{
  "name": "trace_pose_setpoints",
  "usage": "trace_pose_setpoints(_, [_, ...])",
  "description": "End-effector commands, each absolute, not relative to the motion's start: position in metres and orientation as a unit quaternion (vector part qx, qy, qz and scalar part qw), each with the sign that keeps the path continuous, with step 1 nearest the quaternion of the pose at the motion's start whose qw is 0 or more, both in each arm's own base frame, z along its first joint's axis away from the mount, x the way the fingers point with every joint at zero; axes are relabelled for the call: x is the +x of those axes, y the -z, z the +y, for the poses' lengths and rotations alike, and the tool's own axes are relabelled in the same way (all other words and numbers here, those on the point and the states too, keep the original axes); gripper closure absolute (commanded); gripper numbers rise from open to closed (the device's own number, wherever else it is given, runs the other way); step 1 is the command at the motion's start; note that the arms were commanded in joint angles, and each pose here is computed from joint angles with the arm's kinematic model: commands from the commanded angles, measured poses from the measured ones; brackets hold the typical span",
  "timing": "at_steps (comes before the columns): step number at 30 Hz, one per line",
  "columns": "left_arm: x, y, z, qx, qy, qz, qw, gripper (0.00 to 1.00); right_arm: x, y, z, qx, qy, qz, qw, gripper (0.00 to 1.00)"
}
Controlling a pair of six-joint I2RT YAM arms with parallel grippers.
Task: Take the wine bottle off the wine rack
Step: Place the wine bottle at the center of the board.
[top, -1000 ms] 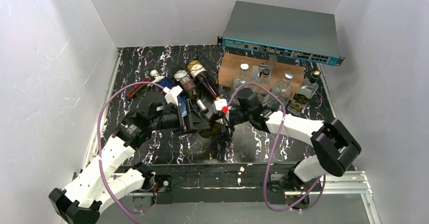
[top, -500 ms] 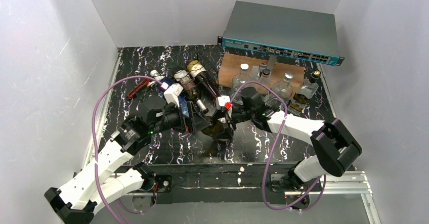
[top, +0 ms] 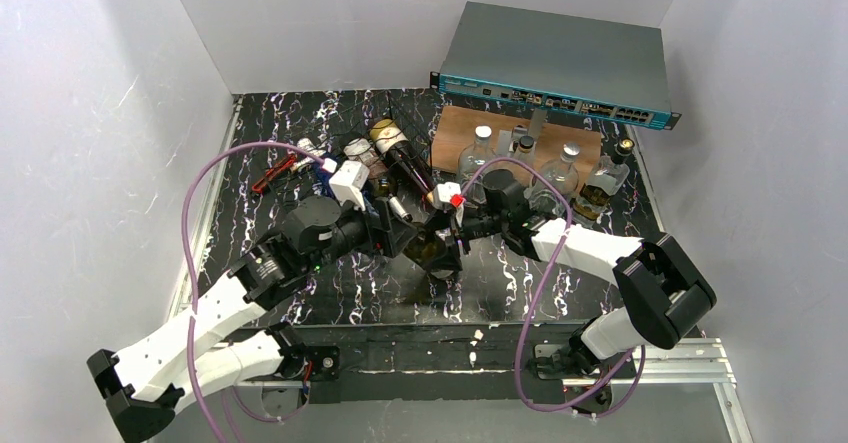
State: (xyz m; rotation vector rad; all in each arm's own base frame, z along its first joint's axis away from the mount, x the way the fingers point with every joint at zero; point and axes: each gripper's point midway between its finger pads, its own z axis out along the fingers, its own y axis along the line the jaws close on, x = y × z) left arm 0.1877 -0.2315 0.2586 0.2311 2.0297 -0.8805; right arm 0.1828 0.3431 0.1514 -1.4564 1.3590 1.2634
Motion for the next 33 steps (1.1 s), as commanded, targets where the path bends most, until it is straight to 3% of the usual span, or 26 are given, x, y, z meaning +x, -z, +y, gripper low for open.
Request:
trace_pose_setpoints(1, [0.199, -0.26, -0.237, 0.103, 0.326, 0.812, 0.473, 0.29, 0.187, -0.189, 0.347, -0.575, -0.504, 0.479, 0.432, 0.52])
trace_pose_setpoints(8, [0.204, -0.263, -0.243, 0.131, 0.276, 0.808, 0.504, 0.42, 0.189, -0.189, 0.346, -0.572, -0.505, 0.481, 0.432, 0.52])
trace_pose_setpoints(15, [0.21, -0.263, -0.244, 0.129, 0.251, 0.804, 0.523, 0.44, 0.189, -0.188, 0.345, -0.572, -0.505, 0.481, 0.432, 0.52])
trace_pose_setpoints(22, [0.218, -0.264, -0.239, 0.108, 0.241, 0.8, 0.539, 0.6, 0.19, -0.187, 0.343, -0.571, -0.505, 0.482, 0.431, 0.52])
trace_pose_setpoints(25, [0.216, -0.263, -0.242, 0.117, 0.246, 0.8, 0.534, 0.75, 0.191, -0.187, 0.343, -0.571, -0.505, 0.483, 0.432, 0.52])
trace_pose_setpoints(28, [0.213, -0.263, -0.246, 0.126, 0.253, 0.799, 0.53, 0.98, 0.191, -0.187, 0.343, -0.571, -0.506, 0.482, 0.431, 0.51])
trace_pose_setpoints(31, [0.212, -0.267, -0.246, 0.127, 0.26, 0.797, 0.53, 1.0, 0.19, -0.186, 0.343, -0.57, -0.506, 0.483, 0.43, 0.44])
trace_pose_setpoints(33, [0.21, -0.27, -0.247, 0.129, 0.265, 0.794, 0.531, 1.0, 0.189, -0.186, 0.342, -0.57, -0.507, 0.483, 0.429, 0.29])
